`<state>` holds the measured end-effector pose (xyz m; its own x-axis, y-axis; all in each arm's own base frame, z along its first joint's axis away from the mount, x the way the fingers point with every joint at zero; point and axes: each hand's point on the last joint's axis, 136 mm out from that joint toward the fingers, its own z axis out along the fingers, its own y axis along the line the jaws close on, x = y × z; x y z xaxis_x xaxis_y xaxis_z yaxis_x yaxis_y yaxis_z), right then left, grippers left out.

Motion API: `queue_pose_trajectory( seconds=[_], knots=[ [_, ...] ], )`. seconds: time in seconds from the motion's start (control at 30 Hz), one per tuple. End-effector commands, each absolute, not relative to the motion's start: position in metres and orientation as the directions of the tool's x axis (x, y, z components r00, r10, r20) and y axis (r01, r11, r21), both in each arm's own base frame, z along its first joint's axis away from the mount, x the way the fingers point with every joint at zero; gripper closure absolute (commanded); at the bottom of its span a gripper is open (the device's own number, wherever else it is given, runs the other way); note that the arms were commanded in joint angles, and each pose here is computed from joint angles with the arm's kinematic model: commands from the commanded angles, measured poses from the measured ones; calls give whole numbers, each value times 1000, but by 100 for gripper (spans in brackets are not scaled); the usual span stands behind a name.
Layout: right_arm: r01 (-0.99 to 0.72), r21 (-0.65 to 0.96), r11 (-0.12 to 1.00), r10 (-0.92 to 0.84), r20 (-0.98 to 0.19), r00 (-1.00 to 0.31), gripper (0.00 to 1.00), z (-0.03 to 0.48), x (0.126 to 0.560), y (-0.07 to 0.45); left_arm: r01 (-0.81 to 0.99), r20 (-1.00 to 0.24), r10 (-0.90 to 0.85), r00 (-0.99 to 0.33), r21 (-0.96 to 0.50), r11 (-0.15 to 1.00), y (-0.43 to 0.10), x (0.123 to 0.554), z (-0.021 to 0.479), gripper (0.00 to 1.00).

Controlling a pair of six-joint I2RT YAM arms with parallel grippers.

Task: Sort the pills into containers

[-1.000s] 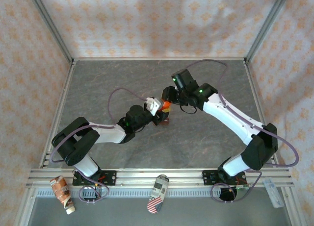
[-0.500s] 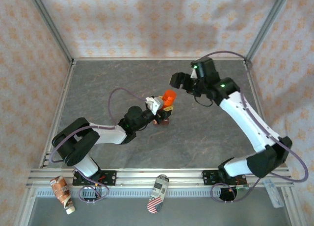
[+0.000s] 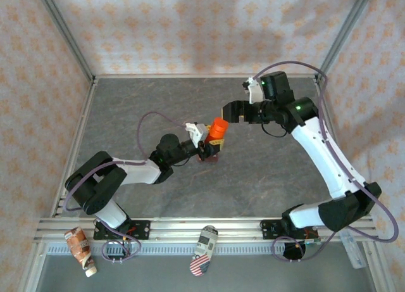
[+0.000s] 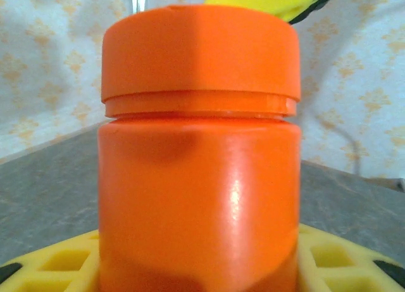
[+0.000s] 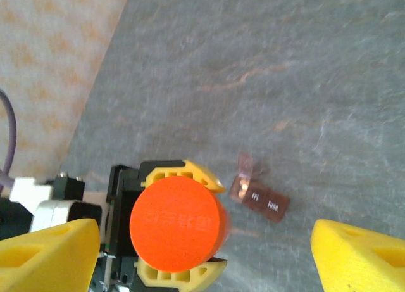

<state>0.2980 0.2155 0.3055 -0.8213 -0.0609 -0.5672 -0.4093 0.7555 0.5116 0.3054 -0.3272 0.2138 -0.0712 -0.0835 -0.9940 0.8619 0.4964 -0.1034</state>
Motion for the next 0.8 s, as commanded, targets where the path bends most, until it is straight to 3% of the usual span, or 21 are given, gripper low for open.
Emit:
queue_pose_trajectory(
  seconds=[0.0,0.53,0.77],
  knots=[
    [-531,512,676,-180,-584,-792,14,312,280,226,916,-983,-176,-43,-109,386,-336,295,252,100],
    [-546,508,666,-247,-541,-804,25,299,277,238,935,-979,-193,-63,-125,333,-345,294,258,100],
    [-527,515,676,-253,-510,-822,49,290,277,241,933,-979,-196,-54,-120,340,-344,295,262,100]
  ],
)
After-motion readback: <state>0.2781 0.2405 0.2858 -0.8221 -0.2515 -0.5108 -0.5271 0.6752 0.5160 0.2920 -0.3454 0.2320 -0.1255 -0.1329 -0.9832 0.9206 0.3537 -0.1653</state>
